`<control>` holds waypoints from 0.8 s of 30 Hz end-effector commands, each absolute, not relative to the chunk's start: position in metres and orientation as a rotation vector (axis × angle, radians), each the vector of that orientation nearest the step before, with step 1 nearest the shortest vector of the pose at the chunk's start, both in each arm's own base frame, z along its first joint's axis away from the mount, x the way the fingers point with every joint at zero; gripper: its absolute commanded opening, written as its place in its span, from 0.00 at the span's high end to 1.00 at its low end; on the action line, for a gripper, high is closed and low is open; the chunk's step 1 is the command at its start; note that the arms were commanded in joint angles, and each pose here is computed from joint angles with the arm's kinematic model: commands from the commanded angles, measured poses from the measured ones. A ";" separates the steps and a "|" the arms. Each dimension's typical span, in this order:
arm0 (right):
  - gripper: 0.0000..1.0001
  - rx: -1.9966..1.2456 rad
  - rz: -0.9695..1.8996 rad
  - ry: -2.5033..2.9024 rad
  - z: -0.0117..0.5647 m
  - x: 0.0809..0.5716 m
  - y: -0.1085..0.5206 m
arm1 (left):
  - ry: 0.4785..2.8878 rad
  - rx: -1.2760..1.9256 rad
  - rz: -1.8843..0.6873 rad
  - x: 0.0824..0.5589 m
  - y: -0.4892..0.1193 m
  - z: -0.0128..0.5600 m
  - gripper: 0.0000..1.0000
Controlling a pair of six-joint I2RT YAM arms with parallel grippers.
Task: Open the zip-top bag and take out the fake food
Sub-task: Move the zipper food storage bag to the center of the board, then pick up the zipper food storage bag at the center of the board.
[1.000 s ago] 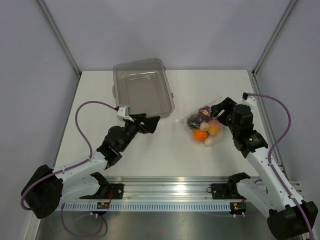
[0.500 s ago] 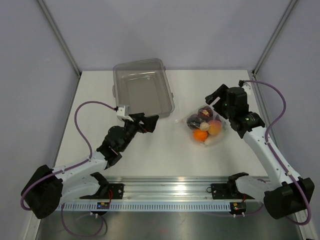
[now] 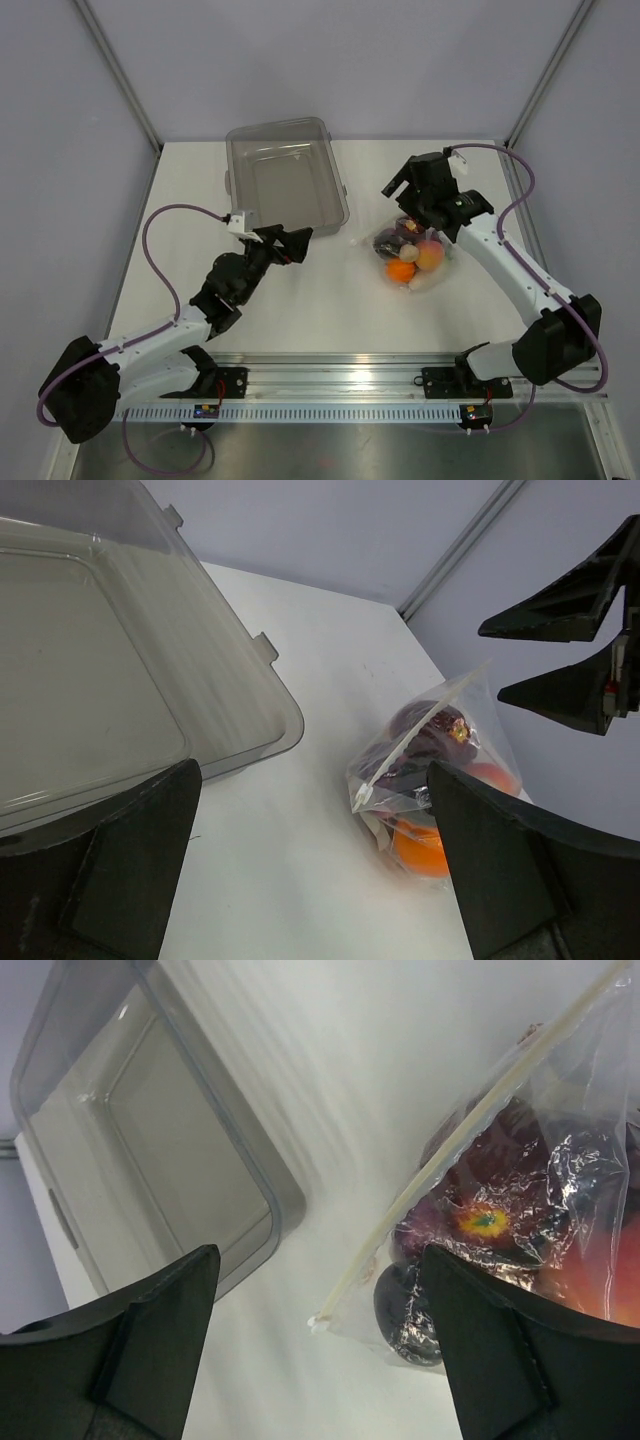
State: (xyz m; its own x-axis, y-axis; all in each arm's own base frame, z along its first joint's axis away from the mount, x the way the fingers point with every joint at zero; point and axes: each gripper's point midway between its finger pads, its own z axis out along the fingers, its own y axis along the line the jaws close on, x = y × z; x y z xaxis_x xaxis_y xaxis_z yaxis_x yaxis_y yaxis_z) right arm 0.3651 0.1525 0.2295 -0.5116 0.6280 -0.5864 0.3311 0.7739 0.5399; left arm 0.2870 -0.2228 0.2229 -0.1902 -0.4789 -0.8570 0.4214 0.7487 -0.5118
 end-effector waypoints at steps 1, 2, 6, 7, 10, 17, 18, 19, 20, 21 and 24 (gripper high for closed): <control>0.11 0.882 0.308 2.153 0.221 0.370 0.140 | 1.495 -0.095 -0.786 0.289 -0.212 0.243 0.01; 0.11 0.917 0.281 2.159 0.218 0.371 0.140 | 1.495 -0.096 -0.784 0.289 -0.212 0.243 0.01; 0.10 0.932 0.162 2.269 0.201 0.381 0.146 | 1.498 -0.106 -0.777 0.289 -0.209 0.243 0.01; 0.10 0.934 0.132 2.297 0.197 0.378 0.145 | 1.501 -0.112 -0.772 0.289 -0.208 0.242 0.01; 0.11 0.939 0.129 2.310 0.192 0.384 0.152 | 1.501 -0.117 -0.767 0.289 -0.206 0.242 0.01; 0.13 0.957 0.094 2.342 0.179 0.381 0.156 | 1.504 -0.121 -0.764 0.289 -0.205 0.242 0.01; 0.13 0.962 0.083 2.349 0.175 0.380 0.156 | 1.507 -0.122 -0.763 0.289 -0.205 0.241 0.01; 0.14 0.952 0.079 2.358 0.173 0.378 0.159 | 1.507 -0.123 -0.767 0.289 -0.206 0.242 0.01; 0.15 0.957 0.069 2.352 0.172 0.377 0.159 | 1.506 -0.122 -0.766 0.289 -0.206 0.243 0.01; 0.16 0.958 0.064 2.357 0.168 0.377 0.160 | 1.510 -0.121 -0.764 0.289 -0.205 0.241 0.01; 0.19 0.959 0.065 2.374 0.162 0.378 0.164 | 1.510 -0.122 -0.765 0.289 -0.205 0.242 0.01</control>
State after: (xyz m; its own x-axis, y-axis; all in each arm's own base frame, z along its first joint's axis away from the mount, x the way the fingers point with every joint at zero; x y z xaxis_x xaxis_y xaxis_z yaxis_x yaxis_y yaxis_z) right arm 0.3742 0.1616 0.1586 -0.6014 0.6434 -0.4737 0.6093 0.7529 0.2490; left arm 0.2875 -0.2102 0.2255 -0.1687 -0.4882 -0.8563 0.3759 0.7712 -0.5138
